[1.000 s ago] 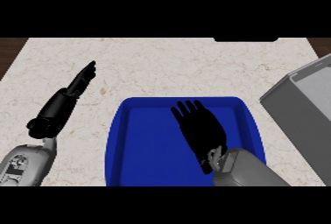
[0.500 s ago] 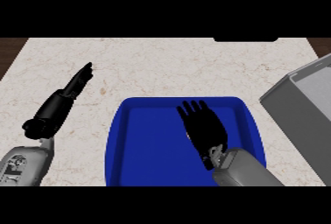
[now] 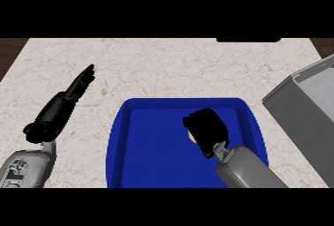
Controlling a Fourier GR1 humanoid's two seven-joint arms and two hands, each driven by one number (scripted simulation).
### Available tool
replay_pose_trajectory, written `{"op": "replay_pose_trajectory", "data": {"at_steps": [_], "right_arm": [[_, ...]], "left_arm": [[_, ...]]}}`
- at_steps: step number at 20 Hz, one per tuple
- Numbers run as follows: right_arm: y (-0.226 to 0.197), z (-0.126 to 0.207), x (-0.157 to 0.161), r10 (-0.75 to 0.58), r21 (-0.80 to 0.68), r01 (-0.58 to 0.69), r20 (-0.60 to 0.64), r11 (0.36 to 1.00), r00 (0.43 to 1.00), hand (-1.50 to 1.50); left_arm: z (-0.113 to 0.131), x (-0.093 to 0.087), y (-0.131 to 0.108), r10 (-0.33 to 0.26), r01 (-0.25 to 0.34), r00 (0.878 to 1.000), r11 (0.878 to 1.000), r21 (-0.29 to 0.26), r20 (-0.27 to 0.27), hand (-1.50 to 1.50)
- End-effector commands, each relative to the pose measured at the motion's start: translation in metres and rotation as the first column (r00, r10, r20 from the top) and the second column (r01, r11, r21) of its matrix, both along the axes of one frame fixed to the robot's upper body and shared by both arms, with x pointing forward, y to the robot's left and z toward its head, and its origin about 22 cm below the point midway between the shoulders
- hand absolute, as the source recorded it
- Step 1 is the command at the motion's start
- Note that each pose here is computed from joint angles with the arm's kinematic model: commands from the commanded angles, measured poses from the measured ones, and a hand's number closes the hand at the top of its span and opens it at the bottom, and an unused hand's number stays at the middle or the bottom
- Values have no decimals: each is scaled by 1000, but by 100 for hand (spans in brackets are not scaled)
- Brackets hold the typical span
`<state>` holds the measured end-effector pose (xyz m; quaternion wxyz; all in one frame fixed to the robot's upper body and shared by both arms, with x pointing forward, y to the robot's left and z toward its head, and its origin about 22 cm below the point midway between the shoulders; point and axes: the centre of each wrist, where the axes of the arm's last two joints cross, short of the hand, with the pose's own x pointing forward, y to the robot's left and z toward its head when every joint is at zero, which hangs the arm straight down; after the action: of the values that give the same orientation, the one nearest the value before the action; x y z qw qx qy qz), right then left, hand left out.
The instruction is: Pick the cupcake from the tray and place it in the cardboard box
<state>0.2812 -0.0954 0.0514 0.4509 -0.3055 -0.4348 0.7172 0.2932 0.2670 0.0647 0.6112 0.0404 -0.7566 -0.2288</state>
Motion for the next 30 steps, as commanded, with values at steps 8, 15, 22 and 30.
{"op": "replay_pose_trajectory", "data": {"at_steps": [8,15,22,30], "right_arm": [[-1,-5,24,138,61,-153,200,986,970,150],[-91,16,74,-292,370,226,133,901,947,150],[-88,47,76,-257,346,119,387,931,885,150],[-113,131,45,-479,491,214,513,845,713,150]], "left_arm": [[7,0,11,-8,8,1000,1000,18,-8,0],[-13,-1,5,2,-2,1000,1000,9,1,0],[7,-3,0,3,-3,1000,1000,2,21,0],[3,-5,11,26,-25,1000,1000,7,-2,0]]}}
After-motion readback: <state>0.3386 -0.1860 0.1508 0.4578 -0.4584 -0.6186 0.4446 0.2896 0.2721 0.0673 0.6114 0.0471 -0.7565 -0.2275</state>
